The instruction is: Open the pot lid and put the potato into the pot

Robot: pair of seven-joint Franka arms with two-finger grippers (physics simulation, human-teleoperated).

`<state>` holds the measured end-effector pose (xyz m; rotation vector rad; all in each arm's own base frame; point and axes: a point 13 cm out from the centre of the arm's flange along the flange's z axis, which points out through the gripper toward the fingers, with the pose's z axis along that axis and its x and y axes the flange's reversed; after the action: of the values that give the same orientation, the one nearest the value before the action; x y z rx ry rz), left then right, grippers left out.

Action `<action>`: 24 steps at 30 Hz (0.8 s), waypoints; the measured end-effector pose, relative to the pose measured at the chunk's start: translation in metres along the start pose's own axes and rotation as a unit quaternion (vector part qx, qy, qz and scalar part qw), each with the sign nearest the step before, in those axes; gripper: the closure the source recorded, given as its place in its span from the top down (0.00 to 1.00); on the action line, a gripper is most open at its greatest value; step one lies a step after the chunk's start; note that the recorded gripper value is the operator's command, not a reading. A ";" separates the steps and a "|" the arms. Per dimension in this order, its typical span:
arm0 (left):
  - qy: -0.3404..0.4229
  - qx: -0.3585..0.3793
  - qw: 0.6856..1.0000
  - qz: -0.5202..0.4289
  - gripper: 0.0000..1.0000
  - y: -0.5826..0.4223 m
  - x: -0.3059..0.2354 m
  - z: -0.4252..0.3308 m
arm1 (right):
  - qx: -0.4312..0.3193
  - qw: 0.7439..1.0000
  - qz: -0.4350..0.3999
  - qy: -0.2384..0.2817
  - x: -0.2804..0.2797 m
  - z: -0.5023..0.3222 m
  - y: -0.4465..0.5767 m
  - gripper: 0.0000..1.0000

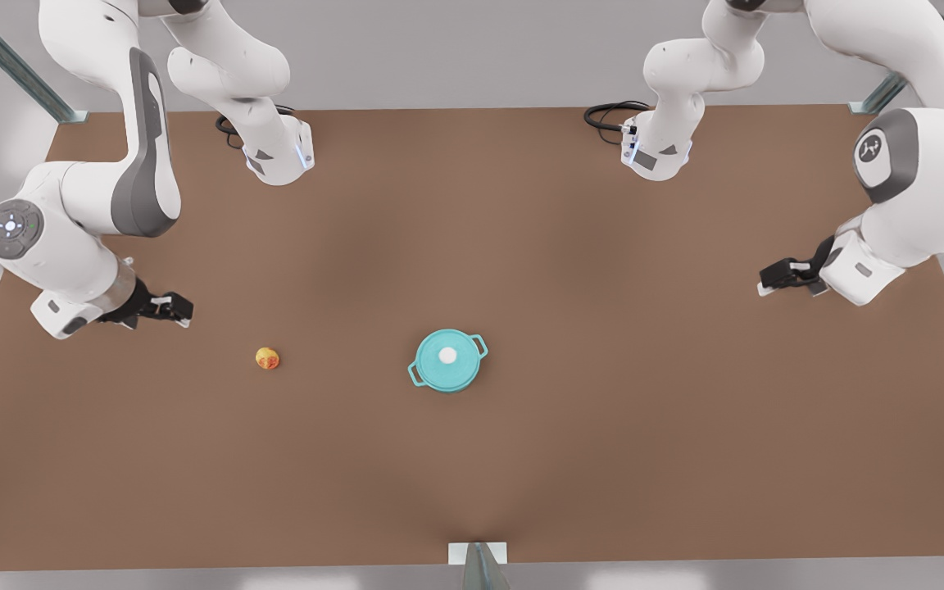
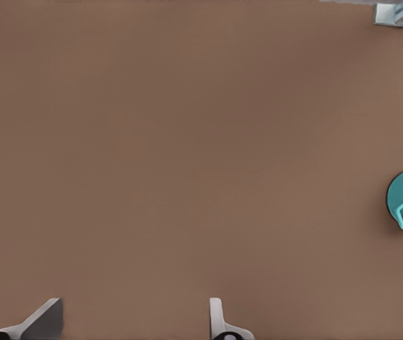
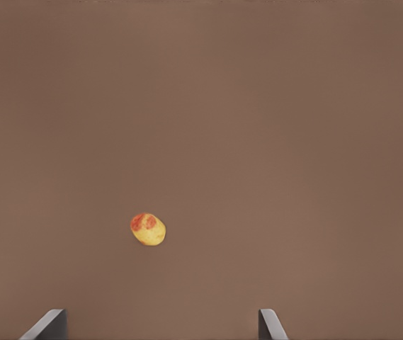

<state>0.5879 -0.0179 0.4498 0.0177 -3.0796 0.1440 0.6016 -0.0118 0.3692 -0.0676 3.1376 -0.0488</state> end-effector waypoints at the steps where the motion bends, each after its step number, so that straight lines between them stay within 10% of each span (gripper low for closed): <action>1: -0.002 -0.002 1.000 0.004 1.00 -0.002 -0.002 0.001 | 0.000 1.000 -0.001 -0.006 -0.003 -0.001 0.000 1.00; 14: 0.025 -0.015 0.996 0.086 1.00 -0.109 -0.050 0.085 | -0.001 0.989 -0.148 -0.027 -0.015 -0.003 0.163 1.00; 24: 0.023 -0.046 0.975 0.218 1.00 -0.458 0.081 0.222 | 0.001 0.971 -0.238 0.029 0.007 0.118 0.117 1.00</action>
<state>0.5012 -0.4953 0.2762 -0.6549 -2.9863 0.0188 0.5901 0.1015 0.2476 -0.8282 3.0950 -0.0532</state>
